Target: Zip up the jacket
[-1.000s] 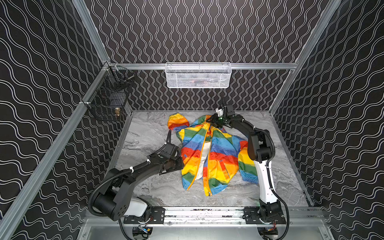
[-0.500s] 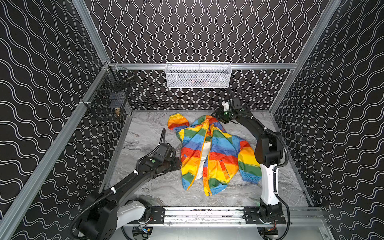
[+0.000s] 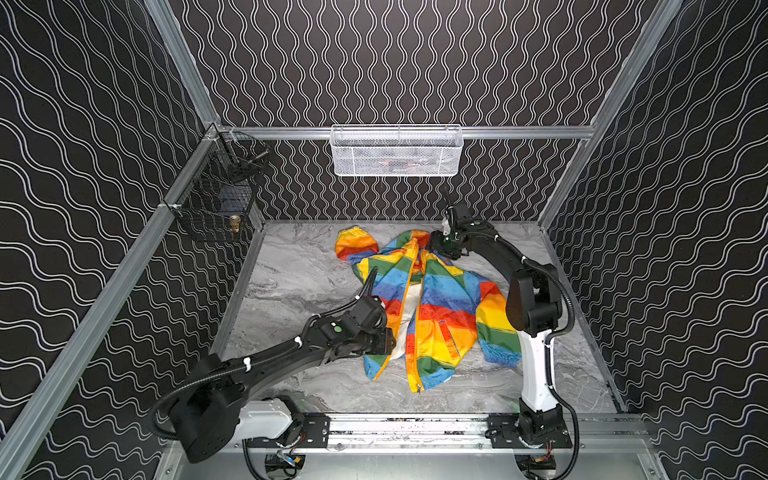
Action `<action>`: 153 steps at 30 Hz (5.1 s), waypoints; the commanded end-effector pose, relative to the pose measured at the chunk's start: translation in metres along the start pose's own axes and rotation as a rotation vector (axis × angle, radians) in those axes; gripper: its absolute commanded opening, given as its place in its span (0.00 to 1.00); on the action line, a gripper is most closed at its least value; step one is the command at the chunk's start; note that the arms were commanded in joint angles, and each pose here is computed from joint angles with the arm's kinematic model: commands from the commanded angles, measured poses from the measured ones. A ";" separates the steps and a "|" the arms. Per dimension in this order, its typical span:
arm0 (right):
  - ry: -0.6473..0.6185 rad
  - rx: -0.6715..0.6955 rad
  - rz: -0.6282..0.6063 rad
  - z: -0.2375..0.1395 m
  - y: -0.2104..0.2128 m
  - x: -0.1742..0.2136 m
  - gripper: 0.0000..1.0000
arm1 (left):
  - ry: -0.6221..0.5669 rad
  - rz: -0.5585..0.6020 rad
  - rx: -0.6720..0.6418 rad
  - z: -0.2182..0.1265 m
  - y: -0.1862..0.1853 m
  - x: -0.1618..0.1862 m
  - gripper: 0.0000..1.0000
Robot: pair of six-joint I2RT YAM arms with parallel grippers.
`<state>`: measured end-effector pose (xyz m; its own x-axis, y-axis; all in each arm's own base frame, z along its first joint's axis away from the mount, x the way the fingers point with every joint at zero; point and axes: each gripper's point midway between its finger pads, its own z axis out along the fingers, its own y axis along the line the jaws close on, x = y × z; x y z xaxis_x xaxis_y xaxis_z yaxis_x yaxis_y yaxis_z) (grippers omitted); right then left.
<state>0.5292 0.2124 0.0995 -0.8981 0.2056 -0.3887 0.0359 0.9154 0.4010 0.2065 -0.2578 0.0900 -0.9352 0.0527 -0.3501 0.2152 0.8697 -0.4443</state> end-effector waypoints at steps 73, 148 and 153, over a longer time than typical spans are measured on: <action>-0.113 -0.108 0.197 -0.078 -0.057 -0.028 0.57 | 0.060 -0.017 0.108 0.039 -0.019 0.007 0.55; 0.289 -0.192 0.010 -0.108 0.055 0.321 0.38 | 0.060 -0.121 0.018 -0.023 0.038 0.038 0.56; 0.324 -0.192 0.000 -0.102 0.065 0.340 0.40 | 0.069 -0.143 0.018 -0.022 0.044 0.048 0.56</action>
<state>0.1837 0.2963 0.0765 -0.9902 0.0424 -0.1333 -0.0367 0.8408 0.5401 0.1697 -0.2097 0.0754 -0.9690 -0.0292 -0.2452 0.1010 0.8593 -0.5015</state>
